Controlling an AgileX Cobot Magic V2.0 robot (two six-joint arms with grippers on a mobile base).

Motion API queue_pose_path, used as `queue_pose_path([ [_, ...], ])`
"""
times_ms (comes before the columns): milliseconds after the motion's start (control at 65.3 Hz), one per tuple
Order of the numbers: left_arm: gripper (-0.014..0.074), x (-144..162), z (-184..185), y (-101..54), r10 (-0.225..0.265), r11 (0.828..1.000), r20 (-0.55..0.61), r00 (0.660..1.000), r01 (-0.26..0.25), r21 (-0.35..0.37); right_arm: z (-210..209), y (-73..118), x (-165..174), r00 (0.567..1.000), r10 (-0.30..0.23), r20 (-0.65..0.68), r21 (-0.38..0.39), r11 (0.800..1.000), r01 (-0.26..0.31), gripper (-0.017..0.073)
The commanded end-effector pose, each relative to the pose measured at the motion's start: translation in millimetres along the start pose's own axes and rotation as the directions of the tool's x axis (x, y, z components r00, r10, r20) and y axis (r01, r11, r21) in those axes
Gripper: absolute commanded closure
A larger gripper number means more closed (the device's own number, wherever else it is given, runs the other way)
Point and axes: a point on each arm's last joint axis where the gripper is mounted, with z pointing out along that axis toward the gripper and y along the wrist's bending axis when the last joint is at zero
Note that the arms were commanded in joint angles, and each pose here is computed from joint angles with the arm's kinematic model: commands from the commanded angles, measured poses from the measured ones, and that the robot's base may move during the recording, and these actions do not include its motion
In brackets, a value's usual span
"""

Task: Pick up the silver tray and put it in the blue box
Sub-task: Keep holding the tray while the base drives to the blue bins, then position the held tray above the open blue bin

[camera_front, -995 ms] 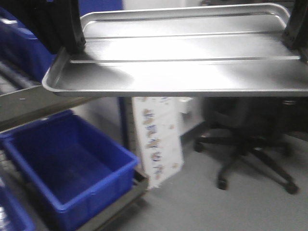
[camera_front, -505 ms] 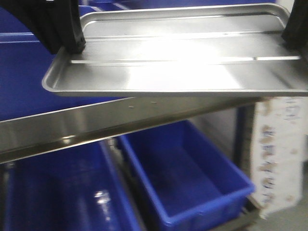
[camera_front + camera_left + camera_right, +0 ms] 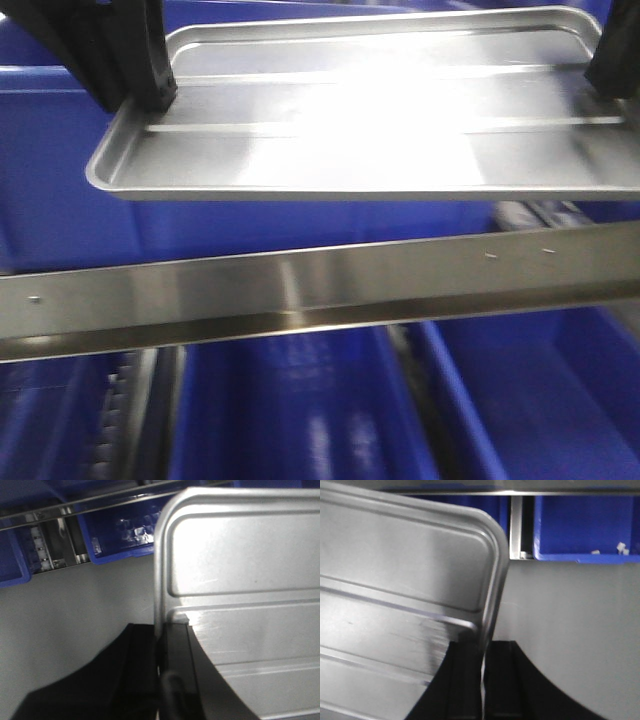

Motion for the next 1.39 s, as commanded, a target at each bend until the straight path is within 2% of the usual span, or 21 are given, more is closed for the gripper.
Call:
queue_pose_path([
  [0,0.0699,-4.3,-19.5,8.6,0.033,0.998,0.065,0.997,-0.030,-0.049,-14.5,-10.2,-5.4,0.997,-0.049,0.060,0.073,0.996,0.044,0.0503],
  [1377,0.0699,-4.3,-19.5,8.6,0.033,0.998,0.065,0.997,-0.030,-0.049,-14.5,-10.2,-5.4,0.997,-0.049,0.060,0.073,0.996,0.044,0.0503],
])
